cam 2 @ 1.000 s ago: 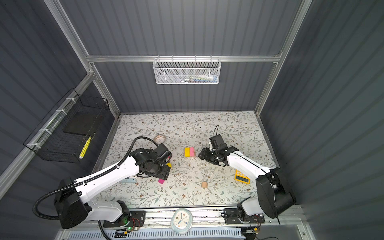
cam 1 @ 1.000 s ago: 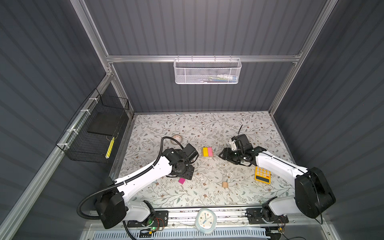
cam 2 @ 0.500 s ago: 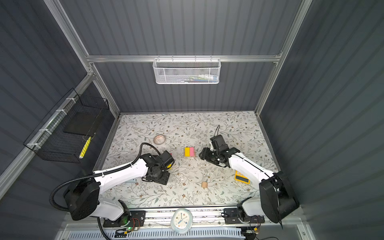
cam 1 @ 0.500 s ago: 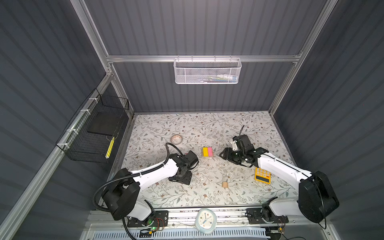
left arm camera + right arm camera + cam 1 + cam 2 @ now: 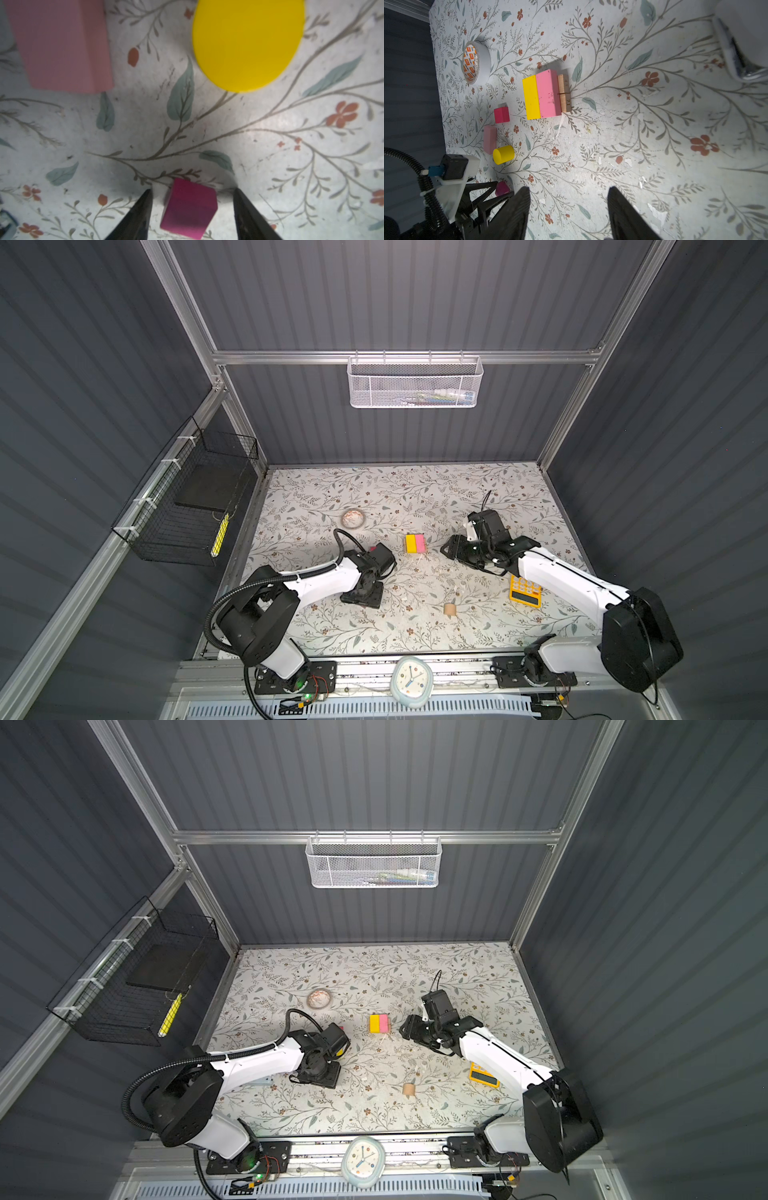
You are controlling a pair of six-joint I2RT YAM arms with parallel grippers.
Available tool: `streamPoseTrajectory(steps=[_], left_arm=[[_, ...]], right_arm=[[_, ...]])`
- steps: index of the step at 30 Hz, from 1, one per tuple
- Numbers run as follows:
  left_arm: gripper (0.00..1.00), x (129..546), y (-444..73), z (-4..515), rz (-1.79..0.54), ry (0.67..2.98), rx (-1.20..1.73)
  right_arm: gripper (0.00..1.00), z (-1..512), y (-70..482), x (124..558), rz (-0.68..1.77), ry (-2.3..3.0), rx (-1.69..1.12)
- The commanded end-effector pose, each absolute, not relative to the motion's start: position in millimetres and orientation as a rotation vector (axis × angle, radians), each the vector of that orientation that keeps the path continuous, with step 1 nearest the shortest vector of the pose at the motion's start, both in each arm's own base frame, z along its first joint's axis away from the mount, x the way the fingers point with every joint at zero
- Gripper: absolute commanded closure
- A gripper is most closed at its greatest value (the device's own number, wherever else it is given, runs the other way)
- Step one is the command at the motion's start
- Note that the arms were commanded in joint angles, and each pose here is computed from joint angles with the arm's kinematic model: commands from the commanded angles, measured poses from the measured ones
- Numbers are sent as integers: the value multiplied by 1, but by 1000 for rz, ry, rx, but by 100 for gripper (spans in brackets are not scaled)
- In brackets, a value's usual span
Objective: Build the wood block tower
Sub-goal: 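Close the left gripper on the magenta cube, then lift and carry the magenta cube with the left gripper over the stack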
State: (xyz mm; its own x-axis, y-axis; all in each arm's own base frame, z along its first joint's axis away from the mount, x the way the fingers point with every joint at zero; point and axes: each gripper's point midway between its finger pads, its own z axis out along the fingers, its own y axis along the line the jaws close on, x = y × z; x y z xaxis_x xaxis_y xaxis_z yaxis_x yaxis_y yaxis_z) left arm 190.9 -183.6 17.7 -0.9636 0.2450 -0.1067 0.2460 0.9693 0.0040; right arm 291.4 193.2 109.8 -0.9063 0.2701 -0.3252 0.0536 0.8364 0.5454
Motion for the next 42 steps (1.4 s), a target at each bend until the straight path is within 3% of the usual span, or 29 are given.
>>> streamPoseTrajectory(steps=[1,5,31,42], left_arm=[[42,182,-178,3,2,3056,367],[47,178,-175,9,-3,3059,367],[47,179,-172,18,-16,3029,323],[73,178,-171,17,-4,3041,312]], right_arm=[[38,111,192,289,744,2627,248],[39,110,192,290,742,2632,252],[39,106,198,289,741,2641,240],[39,107,197,287,741,2640,242]])
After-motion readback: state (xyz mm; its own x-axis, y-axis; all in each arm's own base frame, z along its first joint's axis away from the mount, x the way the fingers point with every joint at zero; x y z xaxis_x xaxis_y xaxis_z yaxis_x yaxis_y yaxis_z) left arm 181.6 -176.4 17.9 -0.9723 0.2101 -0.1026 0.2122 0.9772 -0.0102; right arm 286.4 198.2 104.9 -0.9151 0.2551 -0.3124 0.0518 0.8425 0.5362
